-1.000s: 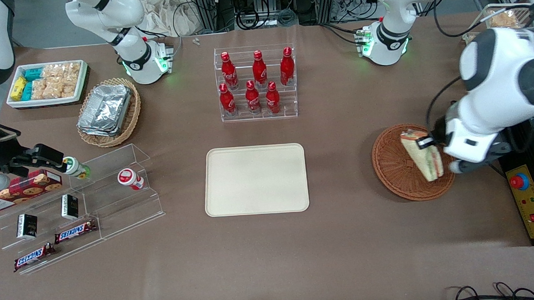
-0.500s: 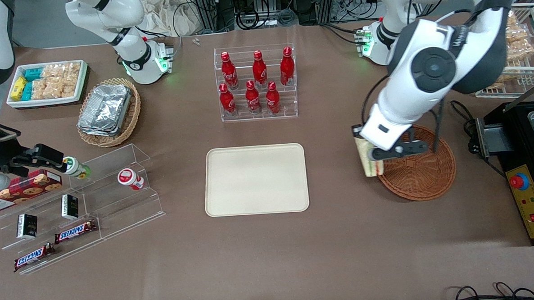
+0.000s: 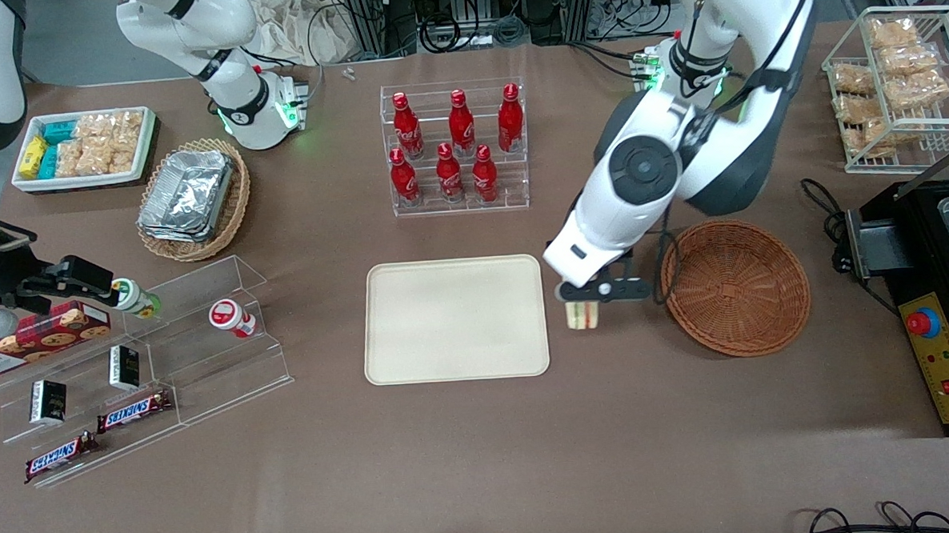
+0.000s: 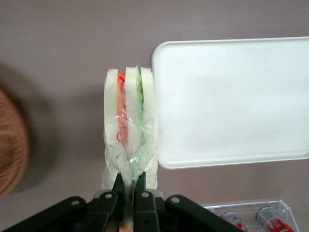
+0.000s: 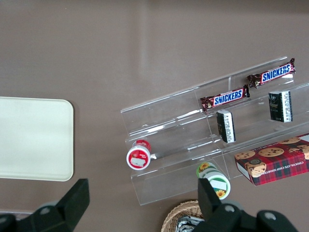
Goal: Place sandwich from basket to tray
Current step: 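Lift the sandwich and carry it toward the cream tray, then lower the sandwich onto the tray and open the left gripper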
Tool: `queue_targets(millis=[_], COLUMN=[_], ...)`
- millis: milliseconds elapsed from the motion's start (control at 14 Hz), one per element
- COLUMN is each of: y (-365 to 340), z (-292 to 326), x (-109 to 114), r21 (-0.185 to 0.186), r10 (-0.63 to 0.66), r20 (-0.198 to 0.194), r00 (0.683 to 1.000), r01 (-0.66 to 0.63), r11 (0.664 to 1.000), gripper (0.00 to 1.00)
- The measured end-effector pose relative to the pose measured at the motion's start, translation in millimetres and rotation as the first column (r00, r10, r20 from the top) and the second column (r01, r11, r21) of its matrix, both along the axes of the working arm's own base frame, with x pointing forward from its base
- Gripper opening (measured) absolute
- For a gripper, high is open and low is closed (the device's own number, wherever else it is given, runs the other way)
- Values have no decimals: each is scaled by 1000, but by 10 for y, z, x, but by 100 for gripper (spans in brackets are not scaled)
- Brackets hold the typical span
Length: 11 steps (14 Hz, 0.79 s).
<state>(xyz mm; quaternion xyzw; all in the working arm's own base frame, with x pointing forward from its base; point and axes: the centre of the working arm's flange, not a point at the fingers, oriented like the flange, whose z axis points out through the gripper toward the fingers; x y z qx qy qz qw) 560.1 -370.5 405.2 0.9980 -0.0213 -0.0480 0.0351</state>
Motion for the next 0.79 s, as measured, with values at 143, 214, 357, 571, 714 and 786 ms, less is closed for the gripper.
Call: queue_targets(millis=[143, 214, 357, 571, 714, 786], y=[-183, -263, -476, -662, -658, -649], z=[-323, -472, -718, -1060, -1231, -1287], x=[50, 59, -1, -23, 9, 16], r21=[-27, -38, -54, -84, -89, -87], r10=[0, -5, -23, -18, -10, -8], r20=[14, 18, 23, 42, 44, 40], r00=[1000, 1000, 999, 999, 999, 999], r01=[0, 5, 24, 22, 14, 12], r11=[1000, 999, 998, 996, 996, 996], gripper=[11, 11, 11, 11, 11, 11])
